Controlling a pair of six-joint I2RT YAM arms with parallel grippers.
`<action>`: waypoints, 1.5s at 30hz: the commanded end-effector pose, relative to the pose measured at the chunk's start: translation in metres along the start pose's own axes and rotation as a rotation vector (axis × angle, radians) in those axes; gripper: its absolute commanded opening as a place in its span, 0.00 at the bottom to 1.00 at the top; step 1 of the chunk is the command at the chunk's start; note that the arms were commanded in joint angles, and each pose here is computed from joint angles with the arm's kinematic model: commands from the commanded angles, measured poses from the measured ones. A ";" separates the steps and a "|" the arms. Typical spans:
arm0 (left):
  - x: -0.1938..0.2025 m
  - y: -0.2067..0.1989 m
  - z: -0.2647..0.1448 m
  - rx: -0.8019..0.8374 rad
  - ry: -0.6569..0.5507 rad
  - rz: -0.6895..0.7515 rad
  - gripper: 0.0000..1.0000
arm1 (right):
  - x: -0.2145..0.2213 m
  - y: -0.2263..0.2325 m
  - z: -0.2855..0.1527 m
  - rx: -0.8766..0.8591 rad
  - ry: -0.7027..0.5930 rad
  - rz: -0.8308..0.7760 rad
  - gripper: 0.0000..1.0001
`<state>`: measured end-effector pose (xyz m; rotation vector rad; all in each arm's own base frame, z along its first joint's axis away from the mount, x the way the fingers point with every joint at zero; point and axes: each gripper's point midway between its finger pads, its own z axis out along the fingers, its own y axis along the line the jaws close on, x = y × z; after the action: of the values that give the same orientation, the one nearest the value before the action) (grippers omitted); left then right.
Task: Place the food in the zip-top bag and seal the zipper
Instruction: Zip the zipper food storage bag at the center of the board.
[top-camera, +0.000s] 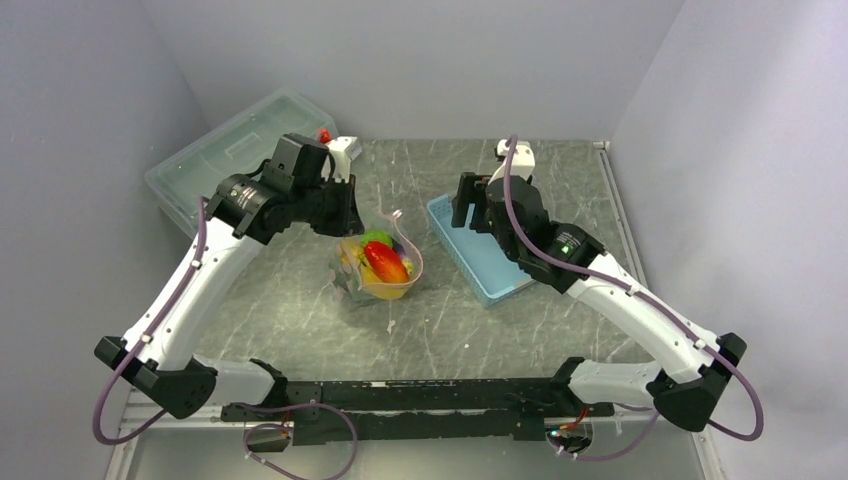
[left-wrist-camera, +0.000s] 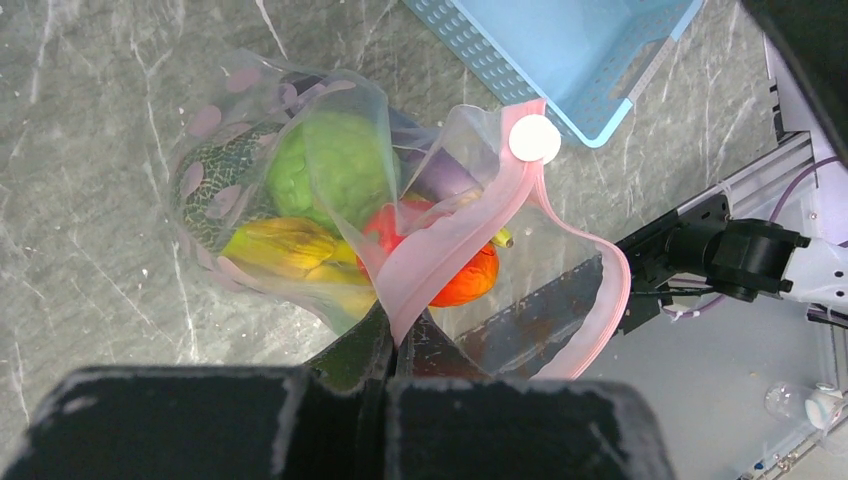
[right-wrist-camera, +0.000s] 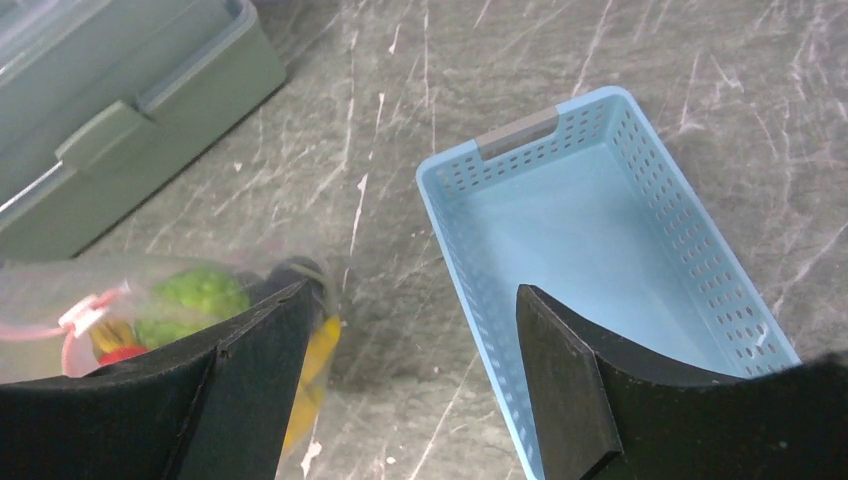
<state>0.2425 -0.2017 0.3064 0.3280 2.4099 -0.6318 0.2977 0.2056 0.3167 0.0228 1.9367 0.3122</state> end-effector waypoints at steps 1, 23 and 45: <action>-0.018 -0.014 -0.018 0.068 -0.110 0.028 0.00 | -0.011 0.011 -0.009 -0.105 -0.047 -0.011 0.77; -0.002 -0.042 -0.034 0.256 -0.054 0.163 0.00 | 0.022 0.079 -0.066 -0.779 0.145 -0.531 0.86; 0.025 -0.081 -0.053 0.552 0.054 0.274 0.00 | 0.021 0.106 -0.108 -1.166 -0.141 -0.900 0.88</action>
<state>0.1806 -0.2345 0.3307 0.7824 2.2871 -1.0458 0.1842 0.2769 0.3419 -1.4017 1.3927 0.7057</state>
